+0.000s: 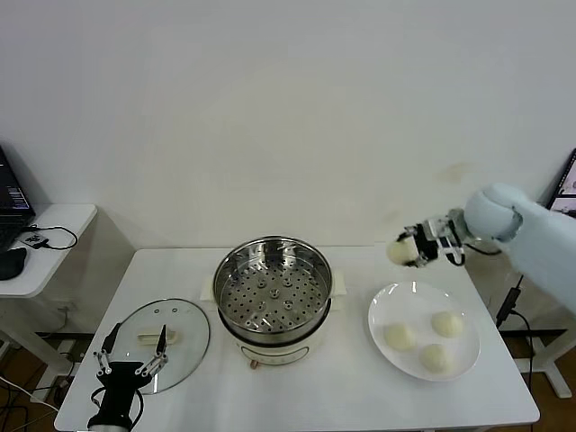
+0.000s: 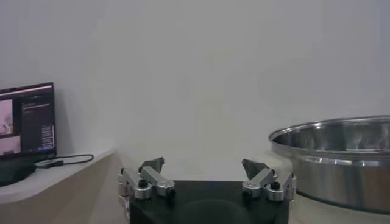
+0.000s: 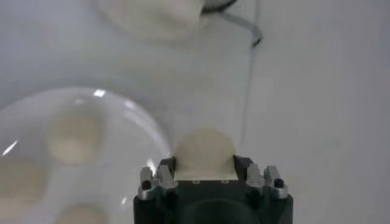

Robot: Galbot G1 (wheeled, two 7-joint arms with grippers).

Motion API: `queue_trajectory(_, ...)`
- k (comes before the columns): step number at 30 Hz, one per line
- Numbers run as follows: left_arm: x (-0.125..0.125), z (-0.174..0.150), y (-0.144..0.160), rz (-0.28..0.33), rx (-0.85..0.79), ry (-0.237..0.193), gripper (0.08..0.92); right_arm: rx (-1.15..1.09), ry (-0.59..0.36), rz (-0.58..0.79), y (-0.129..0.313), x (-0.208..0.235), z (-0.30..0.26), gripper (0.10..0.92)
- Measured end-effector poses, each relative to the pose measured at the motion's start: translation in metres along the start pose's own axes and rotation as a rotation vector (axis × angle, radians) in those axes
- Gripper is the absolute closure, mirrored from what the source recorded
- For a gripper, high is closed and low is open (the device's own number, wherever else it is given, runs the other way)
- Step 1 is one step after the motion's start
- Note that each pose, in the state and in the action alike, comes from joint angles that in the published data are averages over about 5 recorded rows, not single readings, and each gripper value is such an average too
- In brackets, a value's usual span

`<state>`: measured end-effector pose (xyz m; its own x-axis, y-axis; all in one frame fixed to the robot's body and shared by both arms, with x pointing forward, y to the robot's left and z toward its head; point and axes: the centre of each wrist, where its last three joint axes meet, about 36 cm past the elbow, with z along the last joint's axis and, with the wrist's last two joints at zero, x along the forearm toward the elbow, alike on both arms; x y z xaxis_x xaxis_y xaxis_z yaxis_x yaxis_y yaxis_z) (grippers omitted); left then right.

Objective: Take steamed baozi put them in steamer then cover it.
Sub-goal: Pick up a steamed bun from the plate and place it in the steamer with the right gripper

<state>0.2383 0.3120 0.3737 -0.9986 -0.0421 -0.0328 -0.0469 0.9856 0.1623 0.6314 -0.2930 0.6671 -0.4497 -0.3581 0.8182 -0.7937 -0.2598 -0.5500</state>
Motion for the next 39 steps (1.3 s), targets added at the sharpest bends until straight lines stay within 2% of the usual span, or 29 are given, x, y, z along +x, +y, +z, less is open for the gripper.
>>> queue_trajectory(10, 0.0, -0.002, 0.007, -0.014, -0.006, -0.002, 0.177, 0.22, -0.118, -0.038, -0.056, -0.043, -0.104, 0.419)
queue_trajectory(19, 0.001, -0.002, 0.012, -0.032, -0.014, -0.007, 0.177, 0.462, -0.144, -0.121, -0.071, -0.098, -0.179, 0.412)
queue_trajectory(28, 0.0, -0.002, 0.012, -0.045, -0.009, -0.014, 0.177, 0.672, -0.105, -0.176, -0.068, -0.14, -0.209, 0.411)
queue_trajectory(39, -0.001, -0.001, 0.012, -0.046, -0.01, -0.018, 0.177, 0.805, -0.085, -0.208, -0.059, -0.175, -0.224, 0.411)
